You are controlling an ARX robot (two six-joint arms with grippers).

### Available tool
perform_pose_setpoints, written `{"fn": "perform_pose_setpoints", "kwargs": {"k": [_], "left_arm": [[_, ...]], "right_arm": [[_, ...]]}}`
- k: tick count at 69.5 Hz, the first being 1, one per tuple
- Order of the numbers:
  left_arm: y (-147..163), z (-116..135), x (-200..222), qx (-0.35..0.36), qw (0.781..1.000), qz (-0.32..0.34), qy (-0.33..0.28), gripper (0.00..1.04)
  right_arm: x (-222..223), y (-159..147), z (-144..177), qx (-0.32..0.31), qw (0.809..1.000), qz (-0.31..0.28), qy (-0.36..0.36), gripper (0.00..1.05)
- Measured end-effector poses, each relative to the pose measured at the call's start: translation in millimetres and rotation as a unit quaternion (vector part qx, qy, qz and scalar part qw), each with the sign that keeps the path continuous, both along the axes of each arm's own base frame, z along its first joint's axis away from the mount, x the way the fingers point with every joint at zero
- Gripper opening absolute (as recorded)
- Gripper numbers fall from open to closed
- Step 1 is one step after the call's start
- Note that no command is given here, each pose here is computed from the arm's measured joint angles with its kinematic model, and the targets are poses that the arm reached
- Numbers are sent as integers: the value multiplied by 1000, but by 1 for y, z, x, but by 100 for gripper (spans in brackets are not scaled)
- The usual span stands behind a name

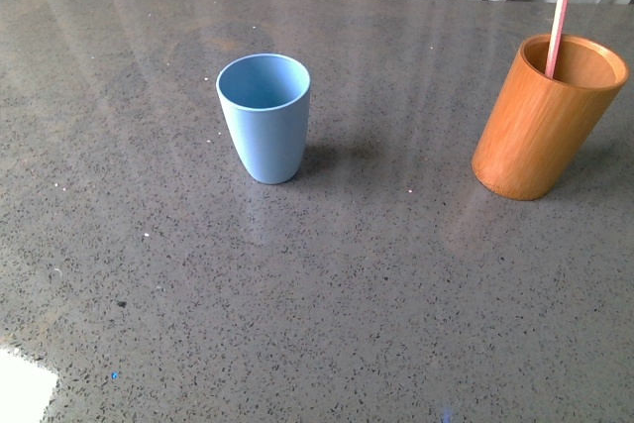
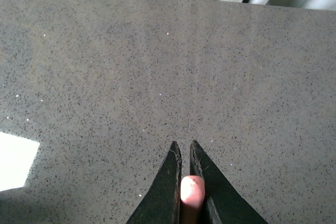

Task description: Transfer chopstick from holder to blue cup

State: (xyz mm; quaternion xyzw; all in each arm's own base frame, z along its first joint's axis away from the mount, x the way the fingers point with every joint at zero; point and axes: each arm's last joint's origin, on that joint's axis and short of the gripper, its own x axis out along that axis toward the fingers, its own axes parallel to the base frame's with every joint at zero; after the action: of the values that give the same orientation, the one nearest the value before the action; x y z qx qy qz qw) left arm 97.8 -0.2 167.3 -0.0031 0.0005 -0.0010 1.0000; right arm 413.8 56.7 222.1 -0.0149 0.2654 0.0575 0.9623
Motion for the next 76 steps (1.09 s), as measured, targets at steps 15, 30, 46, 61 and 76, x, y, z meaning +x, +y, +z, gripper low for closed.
{"fn": "perform_pose_setpoints", "kwargs": {"k": [15, 30, 46, 61, 76], "left_arm": [[0, 0, 0, 0, 1000, 0, 0, 96], [0, 0, 0, 0, 1000, 0, 0, 96], [0, 0, 0, 0, 1000, 0, 0, 96], [0, 0, 0, 0, 1000, 0, 0, 96], [0, 0, 0, 0, 1000, 0, 0, 96]], "right_arm": [[-4, -8, 12, 17, 1000, 0, -6, 2], [-16, -31, 59, 56, 997, -25, -54, 2], [-39, -53, 112, 113, 985, -56, -120, 2], [-55, -55, 137, 183, 970, -77, -140, 2], [-75, -25, 156, 250, 952, -59, -166, 2]]}}
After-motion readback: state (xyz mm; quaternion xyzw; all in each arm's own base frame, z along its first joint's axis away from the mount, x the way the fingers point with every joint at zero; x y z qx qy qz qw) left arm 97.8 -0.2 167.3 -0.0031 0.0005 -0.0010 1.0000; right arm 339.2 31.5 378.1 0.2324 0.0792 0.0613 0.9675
